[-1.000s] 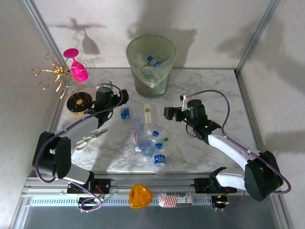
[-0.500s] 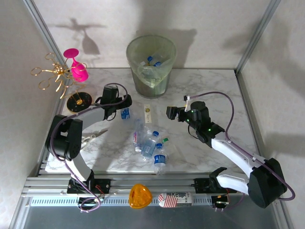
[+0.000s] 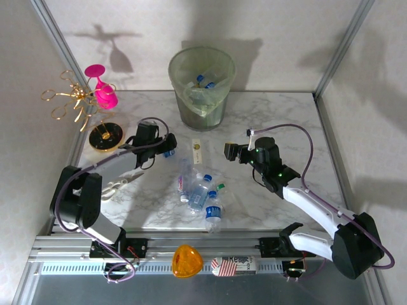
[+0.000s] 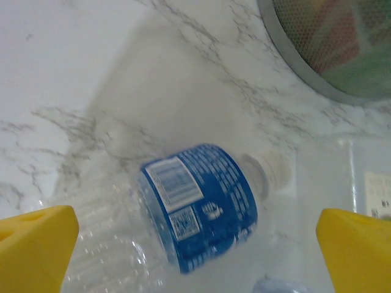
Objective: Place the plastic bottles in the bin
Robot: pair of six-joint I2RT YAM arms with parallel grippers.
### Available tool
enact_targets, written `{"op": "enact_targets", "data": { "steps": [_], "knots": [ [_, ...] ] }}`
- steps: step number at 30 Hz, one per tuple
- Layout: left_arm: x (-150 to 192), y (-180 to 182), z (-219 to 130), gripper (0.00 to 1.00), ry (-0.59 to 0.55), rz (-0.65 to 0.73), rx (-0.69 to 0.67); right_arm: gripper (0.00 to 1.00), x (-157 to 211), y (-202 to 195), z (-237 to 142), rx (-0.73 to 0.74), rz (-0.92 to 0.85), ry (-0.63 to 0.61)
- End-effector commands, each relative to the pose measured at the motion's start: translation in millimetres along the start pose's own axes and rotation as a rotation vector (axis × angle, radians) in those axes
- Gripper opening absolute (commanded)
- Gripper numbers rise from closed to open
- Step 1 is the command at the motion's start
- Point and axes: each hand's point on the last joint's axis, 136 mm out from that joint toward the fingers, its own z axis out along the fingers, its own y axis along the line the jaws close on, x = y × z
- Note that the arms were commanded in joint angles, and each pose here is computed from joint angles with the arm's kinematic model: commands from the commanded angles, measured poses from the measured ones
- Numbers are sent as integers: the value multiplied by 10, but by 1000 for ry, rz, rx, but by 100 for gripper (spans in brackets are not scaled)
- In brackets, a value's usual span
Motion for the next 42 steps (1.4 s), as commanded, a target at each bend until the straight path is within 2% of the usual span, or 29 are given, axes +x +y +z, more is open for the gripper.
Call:
{"op": "enact_targets", "data": {
  "steps": [1,9,15,21,29,34,42],
  "knots": [
    [184,61,-33,100,28,2,-43,99,-4,17,22,-5,-11,-14],
    [280,31,63,100,64,47,-71,99,-31,-8,-24,8,-7,-28],
    [241,185,169,100,68,106,-200,99,-22,-17,-51,9,-2,-33],
    [286,158,264,99,83,139,-226,99,-22,-32,-69,15,-2,-37],
    [394,238,419,81,102,162,-275,99,-19,-31,-82,15,-1,-34],
    [374,264,429,72,75,158,-296,99,-4,-40,-84,17,1,-32],
    [98,241,156,57,-81,99,-283,99,18,-14,-61,1,19,-25]
  ]
}}
